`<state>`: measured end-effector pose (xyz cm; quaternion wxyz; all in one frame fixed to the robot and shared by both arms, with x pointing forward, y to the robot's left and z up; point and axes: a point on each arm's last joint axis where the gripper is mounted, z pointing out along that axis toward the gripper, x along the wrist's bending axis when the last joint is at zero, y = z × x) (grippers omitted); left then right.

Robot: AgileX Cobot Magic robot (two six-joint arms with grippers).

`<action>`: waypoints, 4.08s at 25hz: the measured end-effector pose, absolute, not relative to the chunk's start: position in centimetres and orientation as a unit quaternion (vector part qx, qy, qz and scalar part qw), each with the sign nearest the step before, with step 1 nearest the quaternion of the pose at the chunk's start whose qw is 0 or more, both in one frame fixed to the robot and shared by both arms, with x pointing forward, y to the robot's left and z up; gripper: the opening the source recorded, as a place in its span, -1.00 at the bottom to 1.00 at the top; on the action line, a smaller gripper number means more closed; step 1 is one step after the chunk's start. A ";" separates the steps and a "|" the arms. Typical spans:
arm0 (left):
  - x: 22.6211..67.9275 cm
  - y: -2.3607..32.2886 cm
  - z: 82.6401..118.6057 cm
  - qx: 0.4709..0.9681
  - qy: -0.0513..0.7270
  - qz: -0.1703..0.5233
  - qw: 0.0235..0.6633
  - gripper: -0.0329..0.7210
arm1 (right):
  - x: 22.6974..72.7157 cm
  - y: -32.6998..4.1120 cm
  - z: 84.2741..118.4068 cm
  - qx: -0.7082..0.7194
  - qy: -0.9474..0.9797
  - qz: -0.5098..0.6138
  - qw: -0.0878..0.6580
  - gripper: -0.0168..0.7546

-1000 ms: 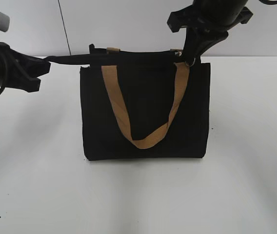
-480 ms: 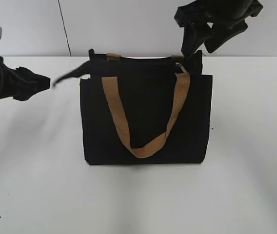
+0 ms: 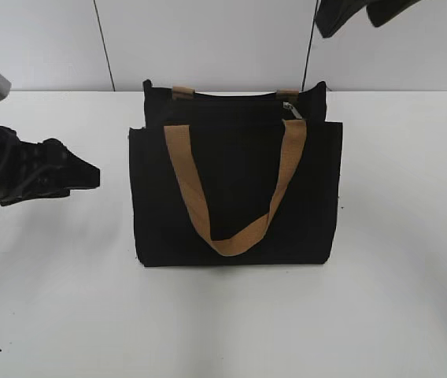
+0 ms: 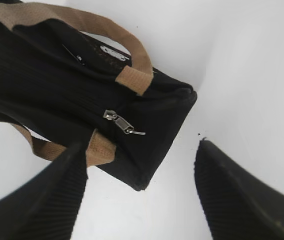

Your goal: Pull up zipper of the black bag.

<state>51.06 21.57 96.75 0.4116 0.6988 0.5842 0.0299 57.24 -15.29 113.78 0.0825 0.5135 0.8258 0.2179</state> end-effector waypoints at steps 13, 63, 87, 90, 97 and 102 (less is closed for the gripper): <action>51.1 22.8 98.1 0.666 0.618 0.099 0.407 0.11 | 48.9 -18.7 122.8 0.484 0.797 0.321 0.167 0.38; 31.3 25.6 107.6 0.842 0.479 0.124 0.216 0.60 | 27.1 -27.6 105.2 0.472 0.824 0.274 0.151 0.55; 25.7 29.1 105.8 0.779 0.437 0.219 0.393 0.47 | 27.7 -27.5 103.8 0.463 0.818 0.291 0.179 0.54; 25.7 29.1 105.8 0.777 0.439 0.221 0.394 0.42 | 27.6 -27.6 103.8 0.465 0.816 0.293 0.180 0.54; 25.2 29.8 105.9 0.710 0.520 0.278 0.385 0.31 | 26.7 -28.2 104.2 0.540 0.745 0.323 0.223 0.54; 23.8 30.2 106.0 0.642 0.571 0.337 0.385 0.22 | 24.9 -28.6 104.5 0.572 0.682 0.349 0.292 0.54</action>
